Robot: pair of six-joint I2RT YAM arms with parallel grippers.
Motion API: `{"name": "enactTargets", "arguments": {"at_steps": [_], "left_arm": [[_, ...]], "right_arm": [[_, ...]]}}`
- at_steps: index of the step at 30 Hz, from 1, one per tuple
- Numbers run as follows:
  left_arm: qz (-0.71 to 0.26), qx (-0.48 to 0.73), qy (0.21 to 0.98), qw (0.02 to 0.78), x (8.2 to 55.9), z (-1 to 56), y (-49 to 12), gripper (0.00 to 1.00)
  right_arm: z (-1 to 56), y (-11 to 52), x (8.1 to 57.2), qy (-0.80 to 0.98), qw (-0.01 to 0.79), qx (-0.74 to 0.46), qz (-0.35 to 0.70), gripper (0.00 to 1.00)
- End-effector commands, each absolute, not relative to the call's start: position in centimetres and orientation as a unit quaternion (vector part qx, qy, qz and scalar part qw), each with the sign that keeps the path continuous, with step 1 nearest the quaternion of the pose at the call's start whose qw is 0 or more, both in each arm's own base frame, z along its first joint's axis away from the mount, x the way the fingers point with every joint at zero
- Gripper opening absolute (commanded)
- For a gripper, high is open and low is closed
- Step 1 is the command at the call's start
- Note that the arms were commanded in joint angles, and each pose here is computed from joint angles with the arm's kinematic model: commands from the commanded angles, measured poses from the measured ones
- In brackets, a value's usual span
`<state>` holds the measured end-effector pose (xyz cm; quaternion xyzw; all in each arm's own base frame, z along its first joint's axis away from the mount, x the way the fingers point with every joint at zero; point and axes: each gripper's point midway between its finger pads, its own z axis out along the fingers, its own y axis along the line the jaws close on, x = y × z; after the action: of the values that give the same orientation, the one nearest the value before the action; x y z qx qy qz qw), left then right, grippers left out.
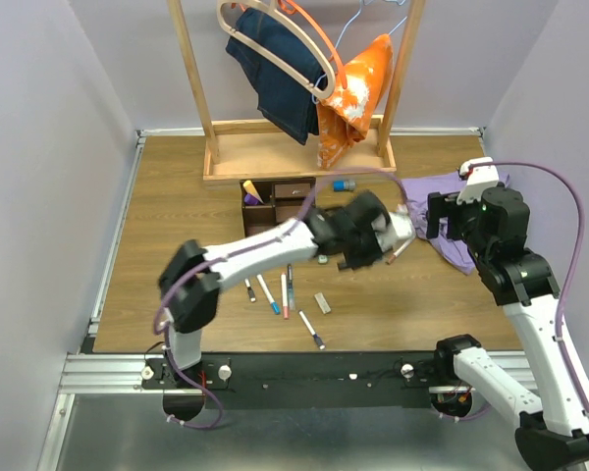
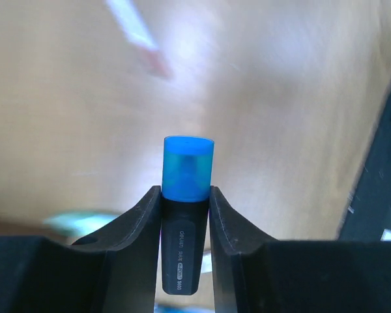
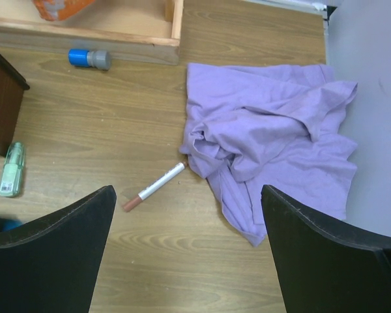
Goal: Sort the stationery into containers
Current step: Pick up the pen from the center of the board, then place the pen in the storage box.
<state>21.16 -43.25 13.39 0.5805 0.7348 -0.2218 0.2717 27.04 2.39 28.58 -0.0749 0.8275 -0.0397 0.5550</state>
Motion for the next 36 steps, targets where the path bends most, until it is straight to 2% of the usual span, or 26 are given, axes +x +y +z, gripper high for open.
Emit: {"name": "enactTargets", "arguments": {"at_steps": [1, 6, 9, 15, 27, 36], "left_arm": [[-0.245, 0.523, 0.714, 0.396, 26.8, 24.6, -40.2, 0.27], [-0.221, 0.442, 0.702, 0.514, 34.3, 31.1, -33.2, 0.28], [-0.217, 0.404, 0.688, 0.562, 36.8, 33.2, -29.3, 0.27], [-0.221, 0.37, 0.647, 0.629, 38.0, 34.1, -24.3, 0.3], [-0.262, 0.296, 0.669, 0.629, 43.7, 28.0, -19.1, 0.31], [-0.314, 0.272, 0.68, 0.605, 45.0, 24.3, -19.9, 0.31]], "right_arm": [[30.6, 3.1, 28.5, 0.812, 0.577, -0.087, -0.029, 1.0], [30.8, 4.8, 30.3, 0.811, 0.576, -0.108, 0.0, 1.0], [31.0, 5.4, 31.8, 0.811, 0.574, -0.115, 0.006, 1.0], [29.9, 6.8, 35.5, 0.827, 0.545, -0.136, 0.014, 1.0], [29.1, 6.6, 40.3, 0.846, 0.505, -0.169, -0.034, 1.0], [26.3, 5.5, 41.7, 0.856, 0.479, -0.178, -0.072, 1.0]]}}
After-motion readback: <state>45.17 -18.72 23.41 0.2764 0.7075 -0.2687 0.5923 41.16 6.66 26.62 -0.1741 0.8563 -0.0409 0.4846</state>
